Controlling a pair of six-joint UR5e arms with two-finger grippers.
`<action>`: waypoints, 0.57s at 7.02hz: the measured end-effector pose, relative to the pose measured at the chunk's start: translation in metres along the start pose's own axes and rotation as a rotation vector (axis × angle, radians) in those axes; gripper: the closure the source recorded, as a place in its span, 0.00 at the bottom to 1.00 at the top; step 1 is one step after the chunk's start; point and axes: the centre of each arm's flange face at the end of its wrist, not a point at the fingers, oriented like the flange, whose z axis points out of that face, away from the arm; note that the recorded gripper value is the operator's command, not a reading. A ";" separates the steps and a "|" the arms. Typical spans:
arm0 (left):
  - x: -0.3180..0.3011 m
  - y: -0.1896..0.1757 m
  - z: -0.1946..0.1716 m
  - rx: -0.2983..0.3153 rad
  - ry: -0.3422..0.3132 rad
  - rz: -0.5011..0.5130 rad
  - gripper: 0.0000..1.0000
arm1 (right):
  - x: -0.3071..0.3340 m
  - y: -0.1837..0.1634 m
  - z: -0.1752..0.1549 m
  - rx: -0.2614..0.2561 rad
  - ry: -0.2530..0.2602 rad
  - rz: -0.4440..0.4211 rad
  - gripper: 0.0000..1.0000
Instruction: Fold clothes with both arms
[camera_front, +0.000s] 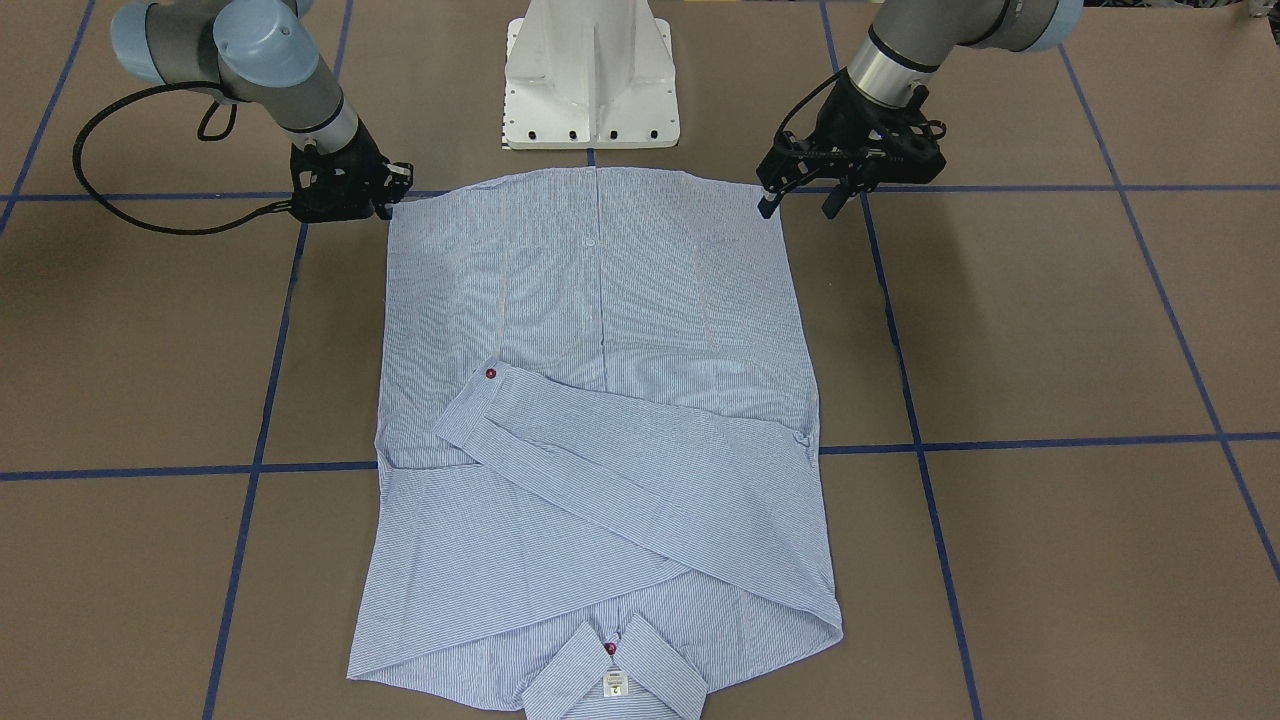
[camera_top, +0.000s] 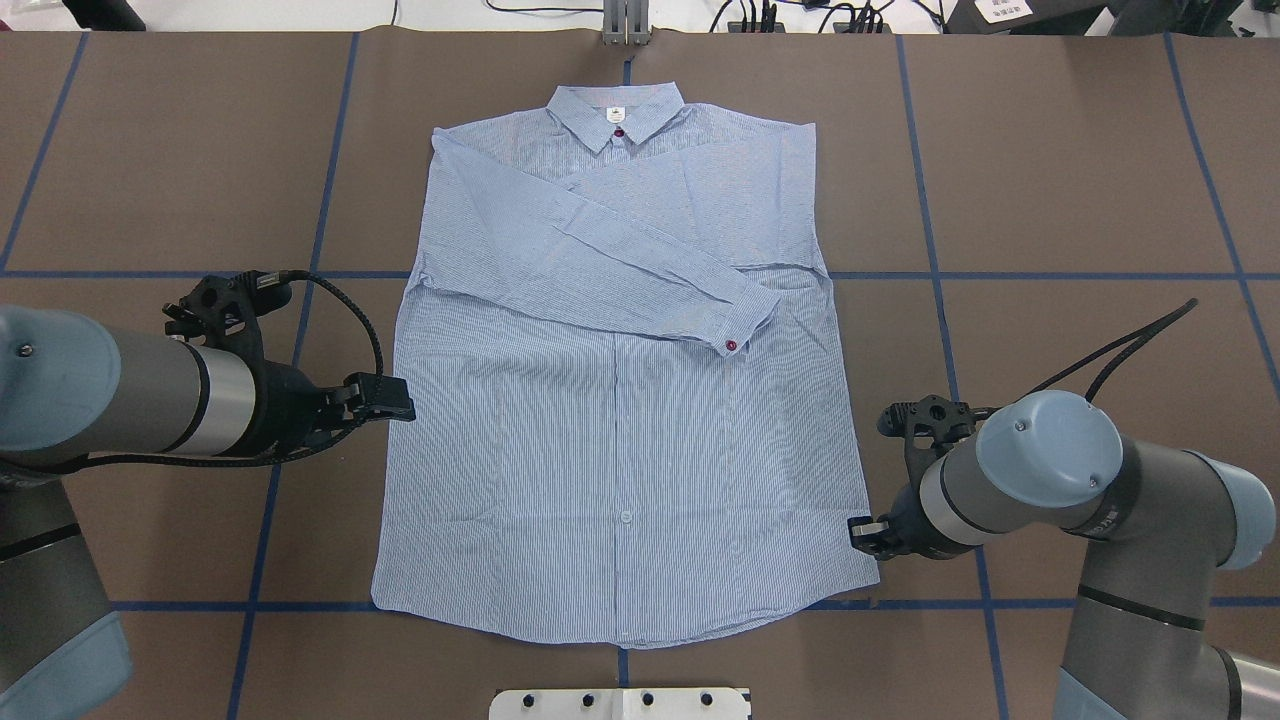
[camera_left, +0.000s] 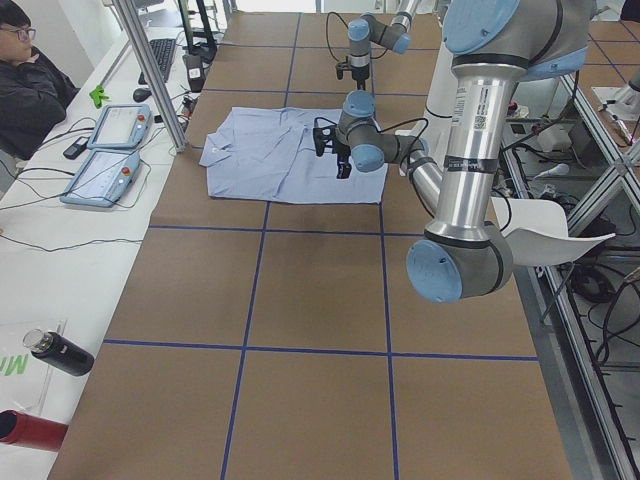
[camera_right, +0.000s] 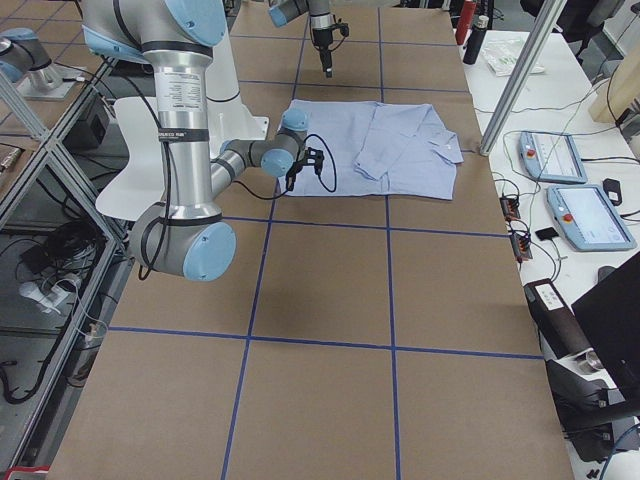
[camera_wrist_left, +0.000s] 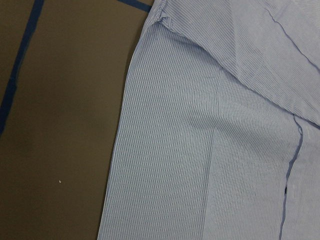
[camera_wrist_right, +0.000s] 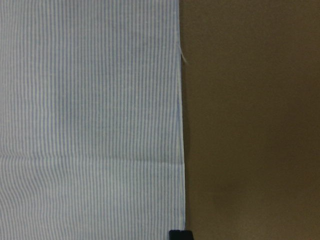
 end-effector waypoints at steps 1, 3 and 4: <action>0.000 0.000 0.000 0.004 -0.001 0.000 0.00 | -0.005 0.000 0.007 -0.008 0.002 -0.003 0.41; 0.000 -0.001 0.001 0.006 -0.002 0.003 0.00 | -0.010 0.002 0.008 -0.022 -0.006 -0.009 0.42; 0.000 -0.001 0.001 0.006 -0.002 0.003 0.00 | -0.011 0.003 0.007 -0.028 -0.010 -0.009 0.44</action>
